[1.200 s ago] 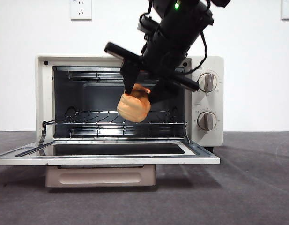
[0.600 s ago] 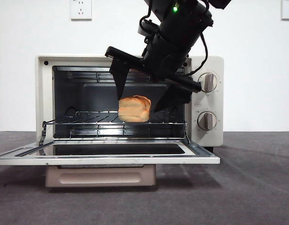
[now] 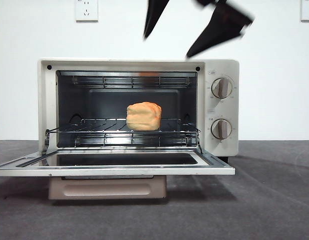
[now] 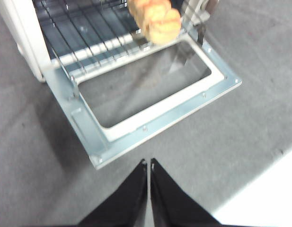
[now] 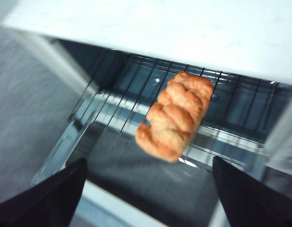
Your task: The left arm flap open the oven, the right arm pick bread and place it into oven, the left arm flap close the oven
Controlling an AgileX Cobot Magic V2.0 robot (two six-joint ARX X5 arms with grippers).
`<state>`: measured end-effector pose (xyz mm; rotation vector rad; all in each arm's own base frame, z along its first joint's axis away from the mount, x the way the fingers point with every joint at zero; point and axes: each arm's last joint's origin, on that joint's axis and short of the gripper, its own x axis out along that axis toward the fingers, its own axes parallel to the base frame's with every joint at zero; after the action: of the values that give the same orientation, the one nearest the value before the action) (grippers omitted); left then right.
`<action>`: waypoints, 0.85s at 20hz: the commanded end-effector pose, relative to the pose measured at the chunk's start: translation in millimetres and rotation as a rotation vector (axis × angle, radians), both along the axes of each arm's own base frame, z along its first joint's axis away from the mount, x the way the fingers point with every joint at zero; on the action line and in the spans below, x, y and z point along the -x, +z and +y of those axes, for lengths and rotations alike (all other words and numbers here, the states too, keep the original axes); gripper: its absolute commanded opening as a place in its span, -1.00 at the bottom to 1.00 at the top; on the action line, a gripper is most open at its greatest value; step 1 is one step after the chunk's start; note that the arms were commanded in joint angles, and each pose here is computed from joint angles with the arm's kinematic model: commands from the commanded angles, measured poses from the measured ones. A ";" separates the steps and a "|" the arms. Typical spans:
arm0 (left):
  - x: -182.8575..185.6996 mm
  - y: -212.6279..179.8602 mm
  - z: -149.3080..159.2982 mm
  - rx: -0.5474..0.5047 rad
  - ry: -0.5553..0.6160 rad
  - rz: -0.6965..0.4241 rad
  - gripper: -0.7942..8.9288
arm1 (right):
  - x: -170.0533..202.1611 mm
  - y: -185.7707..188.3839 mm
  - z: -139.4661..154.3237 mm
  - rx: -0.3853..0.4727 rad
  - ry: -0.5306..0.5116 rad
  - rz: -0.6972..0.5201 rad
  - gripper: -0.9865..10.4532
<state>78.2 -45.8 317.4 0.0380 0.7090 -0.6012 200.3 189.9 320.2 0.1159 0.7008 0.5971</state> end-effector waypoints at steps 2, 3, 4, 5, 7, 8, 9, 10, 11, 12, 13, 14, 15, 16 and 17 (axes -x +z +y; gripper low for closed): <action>-4.3 6.4 -2.4 0.047 0.015 -0.048 -0.81 | 29.9 26.6 -26.4 0.136 0.120 -0.127 -0.09; -6.3 8.6 -3.5 0.075 0.029 -0.059 -0.81 | 38.3 29.1 -36.5 0.188 0.130 -0.130 -0.09; -8.7 10.3 -4.7 0.101 0.043 -0.064 -0.81 | 44.3 30.0 -44.4 0.213 0.128 -0.121 -0.09; -11.0 11.7 -5.9 0.122 0.055 -0.067 -0.81 | 50.4 29.4 -52.6 0.221 0.123 -0.107 -0.09; -14.5 11.6 -7.7 0.128 0.060 -0.062 -0.81 | 62.3 22.5 -62.4 0.192 0.157 -0.098 -0.09; -15.8 11.0 -8.4 0.124 0.060 -0.057 -0.81 | 66.7 15.7 -65.4 0.174 0.179 -0.094 -0.09; -17.1 10.4 -9.0 0.121 0.061 -0.051 -0.81 | 71.5 5.9 -68.9 0.156 0.193 -0.087 -0.09; -18.2 10.1 -9.6 0.120 0.061 -0.048 -0.81 | 75.1 -3.2 -71.5 0.134 0.198 -0.076 -0.09; -19.2 10.0 -10.1 0.119 0.061 -0.048 -0.81 | 78.4 -10.4 -73.8 0.112 0.205 -0.067 -0.09; -20.0 10.0 -10.5 0.119 0.061 -0.048 -0.81 | 81.0 -15.0 -75.4 0.093 0.218 -0.069 -0.09; -21.5 9.8 -11.3 0.118 0.061 -0.047 -0.81 | 83.1 -17.1 -76.6 0.077 0.231 -0.076 -0.09; -23.4 9.8 -12.2 0.119 0.061 -0.048 -0.81 | 84.2 -16.6 -77.4 0.069 0.239 -0.078 -0.09; -26.3 10.7 -13.7 0.127 0.062 -0.058 -0.81 | 84.8 -15.4 -77.9 0.063 0.238 -0.087 -0.09; -30.2 12.2 -15.8 0.146 0.068 -0.070 -0.81 | 84.7 -14.7 -77.8 0.059 0.237 -0.093 -0.09; -35.1 13.2 -18.3 0.159 0.070 -0.083 -0.81 | 84.4 -14.2 -77.6 0.055 0.237 -0.098 -0.09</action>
<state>111.4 -62.8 329.1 -0.0946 0.5828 -0.5860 115.6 110.2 301.8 -0.0604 0.6485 0.7967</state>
